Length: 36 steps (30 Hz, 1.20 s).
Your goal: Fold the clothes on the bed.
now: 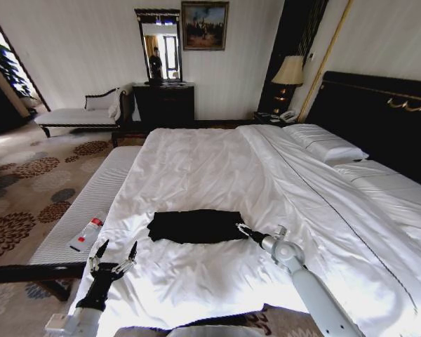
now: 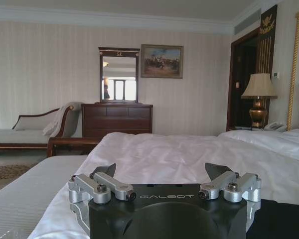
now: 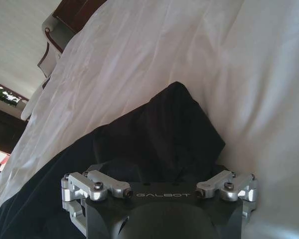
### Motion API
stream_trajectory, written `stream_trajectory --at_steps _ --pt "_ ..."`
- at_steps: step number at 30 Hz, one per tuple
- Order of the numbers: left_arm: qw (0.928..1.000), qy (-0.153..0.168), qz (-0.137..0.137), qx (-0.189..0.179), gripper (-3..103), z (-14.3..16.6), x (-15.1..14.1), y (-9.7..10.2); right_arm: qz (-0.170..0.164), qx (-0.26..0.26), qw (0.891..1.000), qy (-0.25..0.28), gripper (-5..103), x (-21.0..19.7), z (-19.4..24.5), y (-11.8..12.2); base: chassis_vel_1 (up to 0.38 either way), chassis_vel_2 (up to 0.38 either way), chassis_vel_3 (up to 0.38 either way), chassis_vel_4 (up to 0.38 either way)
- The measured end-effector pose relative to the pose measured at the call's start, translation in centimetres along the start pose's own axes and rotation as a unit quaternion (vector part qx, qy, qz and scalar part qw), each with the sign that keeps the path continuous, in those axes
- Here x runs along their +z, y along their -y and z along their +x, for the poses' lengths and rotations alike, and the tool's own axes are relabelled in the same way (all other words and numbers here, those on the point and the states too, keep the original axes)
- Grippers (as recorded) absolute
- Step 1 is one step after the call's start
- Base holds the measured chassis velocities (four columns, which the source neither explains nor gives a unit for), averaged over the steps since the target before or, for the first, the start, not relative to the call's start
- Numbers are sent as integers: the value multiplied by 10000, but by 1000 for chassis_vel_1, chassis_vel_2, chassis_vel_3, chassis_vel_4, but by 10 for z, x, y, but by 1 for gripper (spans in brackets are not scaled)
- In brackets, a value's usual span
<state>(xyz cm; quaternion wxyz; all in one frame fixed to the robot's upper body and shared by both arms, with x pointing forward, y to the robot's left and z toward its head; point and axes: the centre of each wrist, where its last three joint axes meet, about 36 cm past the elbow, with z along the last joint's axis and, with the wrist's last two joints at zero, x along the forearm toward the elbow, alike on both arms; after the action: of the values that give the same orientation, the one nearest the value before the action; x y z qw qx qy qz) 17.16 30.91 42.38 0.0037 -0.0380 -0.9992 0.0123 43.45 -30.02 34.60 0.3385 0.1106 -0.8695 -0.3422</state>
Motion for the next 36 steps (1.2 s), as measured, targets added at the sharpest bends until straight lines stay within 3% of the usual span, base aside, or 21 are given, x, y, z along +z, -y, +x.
stream_trajectory --at_steps 4,6,9,12,14,24,26,29,36 --pt "10000 -2 1 0 100 0 0 0 -129 -73 9999 -10 102 8 -10 -5 0 0 0 0" --pt "10000 -6 1 -2 100 0 0 0 -250 -73 9997 0 93 7 -14 -3 0 0 0 0" --pt "10000 -7 1 -3 100 0 0 0 -271 -69 9996 6 88 7 -15 -2 0 0 0 0" --pt "10000 -8 3 -3 100 0 0 0 -308 -94 9995 54 71 7 -15 -2 0 0 0 0" --pt "10000 -9 3 -4 100 0 0 0 -328 -126 9994 65 71 8 -14 -4 0 0 0 0" --pt "10000 -10 3 -5 100 0 0 0 -419 -269 9987 93 27 26 -19 -19 0 0 0 0" --pt "10000 -10 3 -5 100 0 0 0 -421 -266 9987 97 27 27 -19 -19 0 0 0 0" --pt "10000 -10 3 -5 100 0 0 0 -413 -242 9988 136 11 26 -17 -19 0 0 0 0" --pt "10000 -10 3 -5 100 0 0 0 -354 -202 9990 204 5 23 -15 -20 0 0 0 0"
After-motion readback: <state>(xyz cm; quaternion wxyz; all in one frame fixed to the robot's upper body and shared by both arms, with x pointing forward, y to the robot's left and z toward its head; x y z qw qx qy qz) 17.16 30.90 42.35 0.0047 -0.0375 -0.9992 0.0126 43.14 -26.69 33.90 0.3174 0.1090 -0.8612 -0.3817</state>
